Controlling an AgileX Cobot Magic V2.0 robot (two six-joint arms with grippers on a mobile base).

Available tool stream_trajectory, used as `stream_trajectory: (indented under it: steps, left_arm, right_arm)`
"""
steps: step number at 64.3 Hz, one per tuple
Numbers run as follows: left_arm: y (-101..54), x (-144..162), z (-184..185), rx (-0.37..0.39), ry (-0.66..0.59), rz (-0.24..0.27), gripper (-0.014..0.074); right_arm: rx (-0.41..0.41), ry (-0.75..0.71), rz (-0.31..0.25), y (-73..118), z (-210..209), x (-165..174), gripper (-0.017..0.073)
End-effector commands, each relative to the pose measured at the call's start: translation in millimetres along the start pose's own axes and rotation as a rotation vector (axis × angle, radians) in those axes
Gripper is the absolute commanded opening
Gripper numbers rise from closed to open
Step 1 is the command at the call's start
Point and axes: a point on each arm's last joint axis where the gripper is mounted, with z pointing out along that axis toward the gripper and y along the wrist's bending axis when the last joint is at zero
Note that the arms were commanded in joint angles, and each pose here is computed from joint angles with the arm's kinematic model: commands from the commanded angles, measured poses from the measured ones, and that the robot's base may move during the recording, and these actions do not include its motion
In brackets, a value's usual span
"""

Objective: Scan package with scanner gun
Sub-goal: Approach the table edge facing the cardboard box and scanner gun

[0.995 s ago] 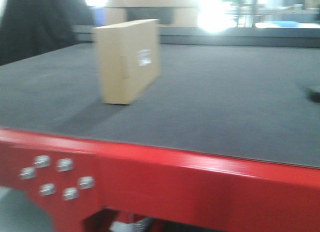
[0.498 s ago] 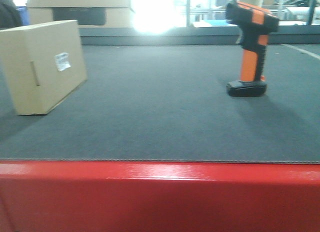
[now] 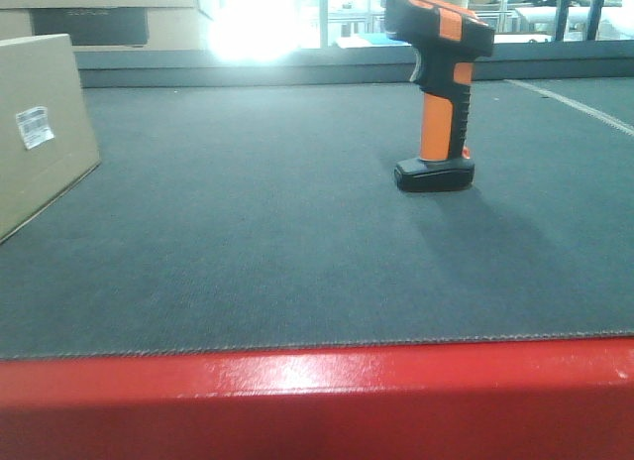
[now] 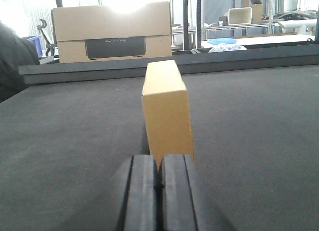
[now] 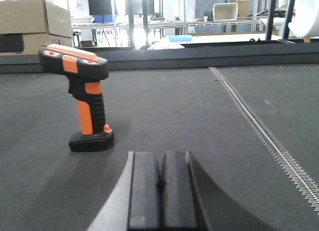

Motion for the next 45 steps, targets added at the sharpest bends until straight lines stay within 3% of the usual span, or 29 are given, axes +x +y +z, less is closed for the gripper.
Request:
stream_trajectory:
  steps: [1, 45]
  left_arm:
    - [-0.1, -2.6, -0.5, 0.004, -0.023, -0.013, -0.0111]
    - [-0.1, -2.6, -0.5, 0.004, -0.023, -0.013, -0.0111]
  right_arm:
    - [0.002, -0.028, -0.011, -0.1, -0.4, -3.1, -0.0163]
    - [0.002, -0.028, -0.011, -0.1, -0.4, -3.1, -0.0163]
